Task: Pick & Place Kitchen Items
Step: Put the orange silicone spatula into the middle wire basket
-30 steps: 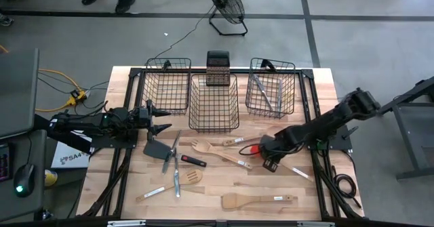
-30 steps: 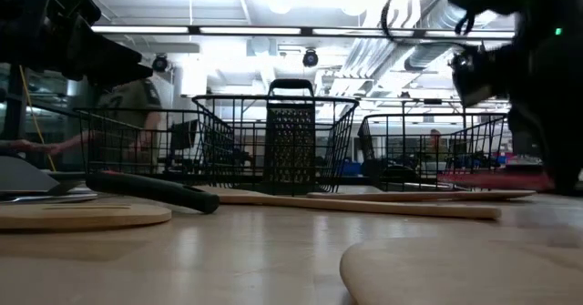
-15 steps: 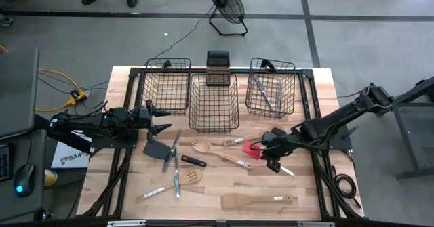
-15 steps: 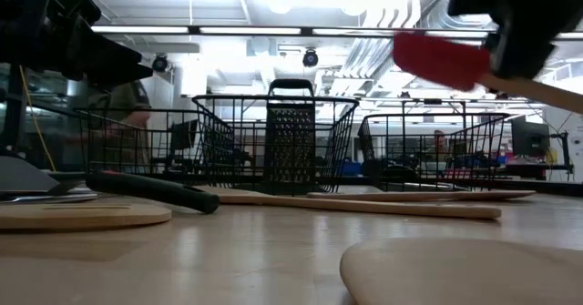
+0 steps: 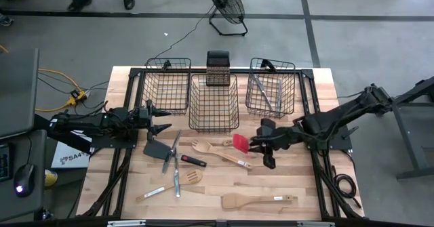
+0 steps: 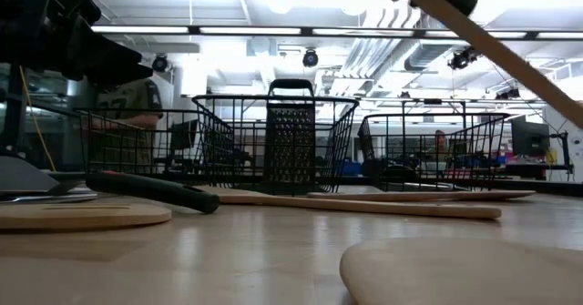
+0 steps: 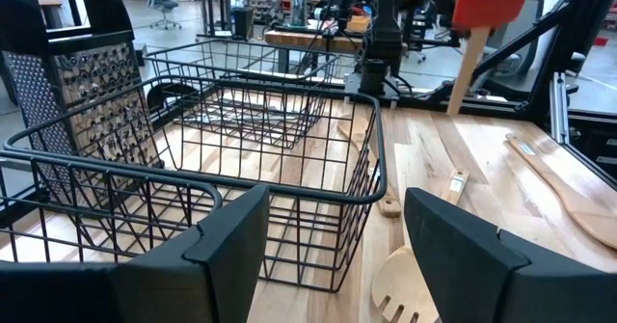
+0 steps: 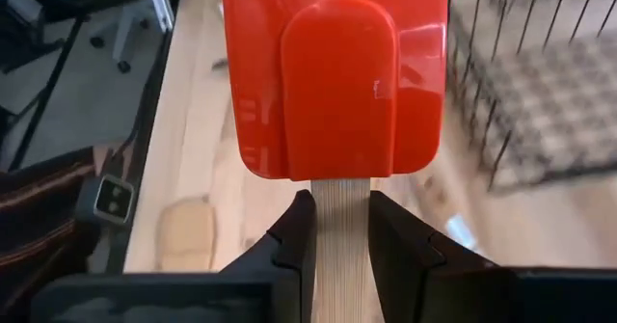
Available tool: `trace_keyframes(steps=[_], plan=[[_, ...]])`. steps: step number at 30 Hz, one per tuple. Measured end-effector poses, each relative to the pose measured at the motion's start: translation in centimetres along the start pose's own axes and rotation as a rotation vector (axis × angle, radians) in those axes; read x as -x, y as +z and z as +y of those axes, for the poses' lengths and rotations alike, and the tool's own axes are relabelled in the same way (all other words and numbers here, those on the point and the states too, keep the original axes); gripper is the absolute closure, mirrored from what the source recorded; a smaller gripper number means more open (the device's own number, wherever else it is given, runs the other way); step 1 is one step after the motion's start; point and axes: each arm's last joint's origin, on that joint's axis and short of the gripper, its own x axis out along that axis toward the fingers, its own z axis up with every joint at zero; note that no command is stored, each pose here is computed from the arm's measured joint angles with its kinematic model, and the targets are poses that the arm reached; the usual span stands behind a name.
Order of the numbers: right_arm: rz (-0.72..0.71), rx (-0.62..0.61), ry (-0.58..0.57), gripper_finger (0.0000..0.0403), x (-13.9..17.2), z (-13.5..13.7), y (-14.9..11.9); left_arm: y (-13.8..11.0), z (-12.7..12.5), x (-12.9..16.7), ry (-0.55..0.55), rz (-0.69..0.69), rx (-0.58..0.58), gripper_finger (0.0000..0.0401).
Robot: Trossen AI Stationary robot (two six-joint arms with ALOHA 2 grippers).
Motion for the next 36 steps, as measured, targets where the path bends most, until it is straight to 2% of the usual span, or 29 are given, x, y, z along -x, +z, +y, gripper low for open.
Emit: trace_keyframes(steps=[5,9,14,18,22,30,36], plan=[[-0.115,0.09,-0.053,0.0338,0.9,-0.8,3.1,0.0,0.0,0.0,0.0,0.0,0.0,0.0164],[-0.267,0.19,-0.097,0.0338,1.4,-1.3,5.2,0.0,0.0,0.0,0.0,0.0,0.0,0.0164],[-0.423,0.386,-0.147,0.0338,1.4,-1.8,7.1,0.0,0.0,0.0,0.0,0.0,0.0,0.0164],[-0.5,0.587,-0.232,0.0338,0.8,-2.2,8.2,0.0,0.0,0.0,0.0,0.0,0.0,0.0164],[-0.463,0.783,-0.294,0.0338,-1.2,-3.6,8.6,0.0,0.0,0.0,0.0,0.0,0.0,0.0164],[-0.274,1.161,-0.303,0.0339,-7.0,-7.9,8.0,0.0,0.0,0.0,0.0,0.0,0.0,0.0164],[-0.174,1.213,-0.332,0.0339,-9.8,-11.2,7.4,0.0,0.0,0.0,0.0,0.0,0.0,0.0164]])
